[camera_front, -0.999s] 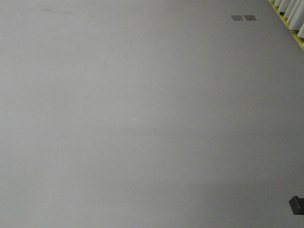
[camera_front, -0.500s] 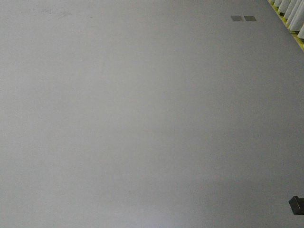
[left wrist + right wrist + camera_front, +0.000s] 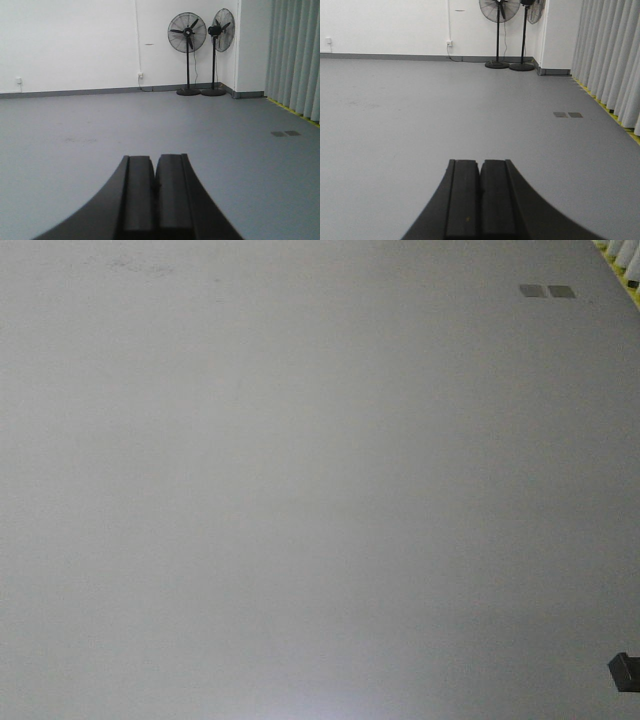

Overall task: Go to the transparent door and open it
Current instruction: 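Drive the base forward across the grey floor toward the glass door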

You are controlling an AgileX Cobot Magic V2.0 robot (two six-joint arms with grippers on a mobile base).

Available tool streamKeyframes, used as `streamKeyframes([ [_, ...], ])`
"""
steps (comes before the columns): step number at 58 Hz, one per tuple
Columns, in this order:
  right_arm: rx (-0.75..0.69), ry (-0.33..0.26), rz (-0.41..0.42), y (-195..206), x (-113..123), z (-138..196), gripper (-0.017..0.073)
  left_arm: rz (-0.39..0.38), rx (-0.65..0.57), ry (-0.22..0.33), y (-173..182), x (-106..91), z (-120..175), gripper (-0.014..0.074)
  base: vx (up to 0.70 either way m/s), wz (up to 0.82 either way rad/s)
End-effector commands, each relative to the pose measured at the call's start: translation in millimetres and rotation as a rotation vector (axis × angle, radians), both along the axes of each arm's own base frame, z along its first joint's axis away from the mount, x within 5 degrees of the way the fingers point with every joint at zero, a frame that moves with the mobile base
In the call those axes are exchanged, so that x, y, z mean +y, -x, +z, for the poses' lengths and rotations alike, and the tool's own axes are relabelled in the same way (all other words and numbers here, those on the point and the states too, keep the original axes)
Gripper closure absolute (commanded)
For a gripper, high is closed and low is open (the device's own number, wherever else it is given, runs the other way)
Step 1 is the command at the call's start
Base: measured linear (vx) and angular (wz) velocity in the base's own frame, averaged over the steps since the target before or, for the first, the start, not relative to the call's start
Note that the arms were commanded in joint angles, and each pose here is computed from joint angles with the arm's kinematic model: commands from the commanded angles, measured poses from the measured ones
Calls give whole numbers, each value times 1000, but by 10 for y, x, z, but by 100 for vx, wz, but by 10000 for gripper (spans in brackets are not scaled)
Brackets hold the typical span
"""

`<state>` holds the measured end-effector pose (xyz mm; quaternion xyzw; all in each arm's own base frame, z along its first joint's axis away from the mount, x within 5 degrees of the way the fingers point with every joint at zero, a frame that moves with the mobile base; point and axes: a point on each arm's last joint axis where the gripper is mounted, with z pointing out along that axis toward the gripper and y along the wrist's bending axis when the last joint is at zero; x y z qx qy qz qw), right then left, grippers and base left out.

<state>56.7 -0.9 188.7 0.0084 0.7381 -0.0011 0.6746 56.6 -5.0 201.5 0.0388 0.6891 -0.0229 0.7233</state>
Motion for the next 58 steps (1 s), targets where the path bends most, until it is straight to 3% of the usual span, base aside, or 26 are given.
streamKeyframes([
  [1, -99, 13, -1, 7, 0, 79, 568, 4, -86, 28, 12, 7, 36, 600, 21, 15],
  [58, -99, 13, -1, 7, 0, 79, 568, 4, -86, 28, 12, 7, 36, 600, 33, 7],
])
